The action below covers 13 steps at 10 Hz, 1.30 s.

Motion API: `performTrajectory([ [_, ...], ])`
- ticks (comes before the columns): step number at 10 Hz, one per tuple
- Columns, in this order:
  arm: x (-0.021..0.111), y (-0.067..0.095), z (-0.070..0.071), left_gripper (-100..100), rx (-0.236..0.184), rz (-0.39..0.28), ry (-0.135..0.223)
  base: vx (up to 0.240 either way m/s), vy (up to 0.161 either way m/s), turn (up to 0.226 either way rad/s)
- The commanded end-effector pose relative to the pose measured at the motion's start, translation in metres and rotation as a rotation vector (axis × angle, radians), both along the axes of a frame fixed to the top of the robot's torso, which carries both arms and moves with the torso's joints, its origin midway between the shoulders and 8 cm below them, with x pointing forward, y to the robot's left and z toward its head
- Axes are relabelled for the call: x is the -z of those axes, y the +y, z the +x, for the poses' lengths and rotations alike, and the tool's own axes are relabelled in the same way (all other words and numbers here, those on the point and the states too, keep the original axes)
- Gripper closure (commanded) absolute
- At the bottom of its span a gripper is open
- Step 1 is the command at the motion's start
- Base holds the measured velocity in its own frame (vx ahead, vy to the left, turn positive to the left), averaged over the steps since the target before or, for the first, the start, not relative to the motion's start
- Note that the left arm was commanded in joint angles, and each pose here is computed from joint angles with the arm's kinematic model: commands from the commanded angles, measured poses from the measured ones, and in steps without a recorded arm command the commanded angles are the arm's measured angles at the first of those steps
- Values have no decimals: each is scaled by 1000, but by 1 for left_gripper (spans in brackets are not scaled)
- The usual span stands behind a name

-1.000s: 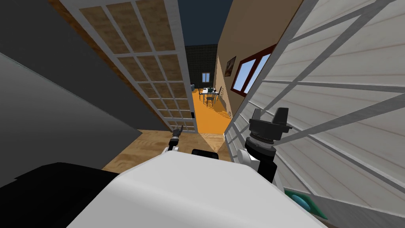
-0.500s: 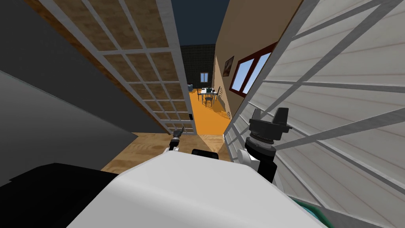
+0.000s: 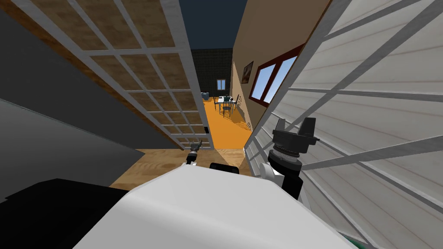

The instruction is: Pull the door open

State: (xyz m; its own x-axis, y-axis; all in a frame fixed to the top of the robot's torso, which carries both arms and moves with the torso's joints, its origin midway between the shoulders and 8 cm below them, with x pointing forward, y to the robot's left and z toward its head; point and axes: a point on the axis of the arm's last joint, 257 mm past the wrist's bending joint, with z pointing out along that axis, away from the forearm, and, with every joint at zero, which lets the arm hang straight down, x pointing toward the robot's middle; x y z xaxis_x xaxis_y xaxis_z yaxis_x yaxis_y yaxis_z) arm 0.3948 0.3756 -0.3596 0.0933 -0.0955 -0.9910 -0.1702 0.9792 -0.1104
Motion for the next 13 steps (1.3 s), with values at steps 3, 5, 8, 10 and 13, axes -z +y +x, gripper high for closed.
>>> performTrajectory([
  [3, 19, -5, -2, -100, -3, 50, 45, 110, 23, -60],
  [5, 28, -9, -3, -100, -3, 73, 69, 95, -1, -52],
  [8, 32, -12, -4, -100, -3, 81, 79, 69, -3, -28],
  [10, 34, 4, -12, -100, -20, 88, 83, 151, -2, -93],
  [13, 36, 26, -24, -100, -48, 87, 86, 243, -6, -93],
])
